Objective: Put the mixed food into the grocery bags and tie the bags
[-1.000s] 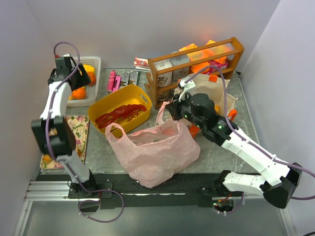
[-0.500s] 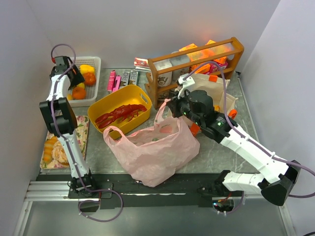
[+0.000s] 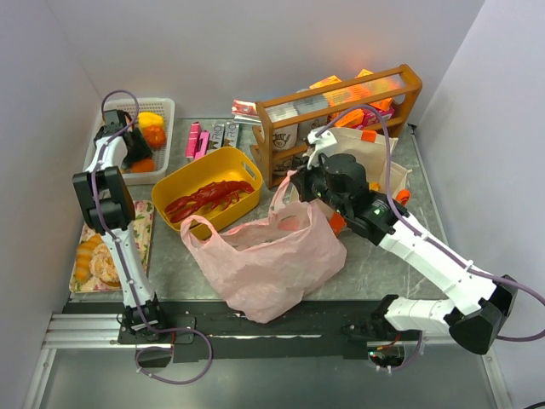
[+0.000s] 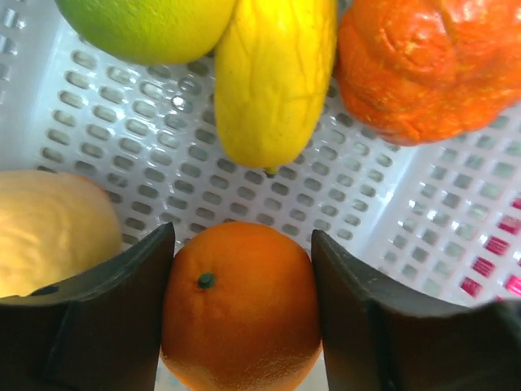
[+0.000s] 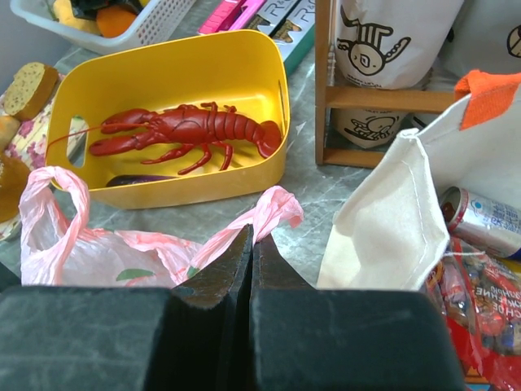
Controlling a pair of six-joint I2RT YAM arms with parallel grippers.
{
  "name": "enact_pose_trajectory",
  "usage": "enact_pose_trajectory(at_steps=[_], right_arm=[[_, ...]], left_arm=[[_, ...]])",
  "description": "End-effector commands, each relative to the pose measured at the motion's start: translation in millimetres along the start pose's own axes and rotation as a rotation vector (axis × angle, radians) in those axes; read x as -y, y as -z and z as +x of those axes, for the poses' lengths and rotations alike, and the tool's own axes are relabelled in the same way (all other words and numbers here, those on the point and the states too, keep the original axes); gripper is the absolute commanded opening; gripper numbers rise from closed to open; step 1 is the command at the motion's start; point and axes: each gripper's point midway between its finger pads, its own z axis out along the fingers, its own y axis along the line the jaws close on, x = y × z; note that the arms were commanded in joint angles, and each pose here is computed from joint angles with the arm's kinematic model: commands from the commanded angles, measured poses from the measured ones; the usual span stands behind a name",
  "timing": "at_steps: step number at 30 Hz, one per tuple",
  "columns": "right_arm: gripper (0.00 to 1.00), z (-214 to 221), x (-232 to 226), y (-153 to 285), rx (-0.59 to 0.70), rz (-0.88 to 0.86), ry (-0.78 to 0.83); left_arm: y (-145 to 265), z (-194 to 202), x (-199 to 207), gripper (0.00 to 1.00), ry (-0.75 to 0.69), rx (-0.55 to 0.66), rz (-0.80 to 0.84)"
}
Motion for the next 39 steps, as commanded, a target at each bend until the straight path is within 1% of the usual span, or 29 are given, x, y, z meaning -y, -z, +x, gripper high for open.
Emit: enact_pose_trajectory(at_steps=[1, 2, 3, 4, 5, 6, 8, 9, 10, 11, 12, 13, 14, 15, 17, 18, 20, 21, 28, 29, 31, 32, 35, 39], right_arm=[[0.0, -31, -2, 3, 0.071, -0.006, 0.005], [0.0, -32, -3, 3, 0.072, -0.008, 0.003], [0.0, -33, -2, 3, 0.075, -0.005, 0.003], [0.0, -35, -1, 3, 0.079, -0.003, 0.004], [0.0, -35, -2, 3, 0.08, -0.005, 0.004], [0.0, -36, -1, 3, 0.082, -0.002, 0.002], [0.0, -36, 0, 4, 0.085, 0.0, -0.004], [0.0, -35, 0, 4, 0.085, 0.0, -0.006], [0.0, -34, 0, 5, 0.083, -0.004, -0.009], [0.0, -34, 0, 5, 0.081, -0.004, -0.012], [0.0, -34, -1, 5, 0.081, -0.007, -0.013], [0.0, -34, 0, 6, 0.083, -0.011, -0.019], [0.0, -34, -2, 7, 0.084, -0.016, -0.019], [0.0, -34, -1, 7, 0.087, -0.017, -0.022], [0.0, -36, -2, 9, 0.093, -0.021, -0.028], [0.0, -37, -2, 10, 0.096, -0.022, -0.033], [0.0, -37, -1, 11, 0.101, -0.022, -0.035], [0.0, -36, -2, 12, 0.102, -0.025, -0.036], [0.0, -32, 0, 16, 0.104, -0.02, -0.055], [0.0, -32, -1, 18, 0.107, -0.023, -0.059], [0.0, -28, 0, 18, 0.097, -0.019, -0.063], [0.0, -27, 1, 20, 0.097, -0.018, -0.063], [0.0, -24, 3, 22, 0.089, -0.011, -0.063], [0.0, -22, 2, 21, 0.083, -0.013, -0.066]], left_arm=[[63, -33, 36, 0.32, -0.024, 0.098, 0.165], [78, -44, 45, 0.31, -0.023, 0.143, 0.202], [108, -48, 56, 0.3, -0.024, 0.184, 0.243], [129, -50, 72, 0.3, -0.018, 0.208, 0.316], [149, -59, 85, 0.3, -0.028, 0.271, 0.367], [185, -54, 107, 0.3, -0.056, 0.315, 0.429], [227, -42, 141, 0.3, -0.113, 0.352, 0.545], [263, -23, 173, 0.3, -0.168, 0.377, 0.635], [281, -10, 188, 0.31, -0.188, 0.37, 0.709], [291, 23, 209, 0.3, -0.227, 0.323, 0.791], [329, 45, 239, 0.3, -0.278, 0.341, 0.92], [345, 66, 253, 0.31, -0.285, 0.309, 1.001], [350, 102, 260, 0.31, -0.32, 0.226, 1.091], [380, 124, 275, 0.32, -0.357, 0.224, 1.193], [390, 169, 279, 0.31, -0.404, 0.112, 1.282], [402, 190, 283, 0.31, -0.441, 0.071, 1.319], [406, 220, 279, 0.31, -0.48, -0.014, 1.333], [417, 233, 279, 0.31, -0.508, -0.032, 1.362], [437, 282, 280, 0.32, -0.574, -0.159, 1.439], [440, 295, 283, 0.34, -0.599, -0.186, 1.444], [445, 300, 290, 0.34, -0.655, -0.173, 1.457], [445, 313, 292, 0.33, -0.675, -0.219, 1.458], [458, 322, 296, 0.33, -0.721, -0.231, 1.484], [477, 322, 298, 0.34, -0.737, -0.228, 1.55]])
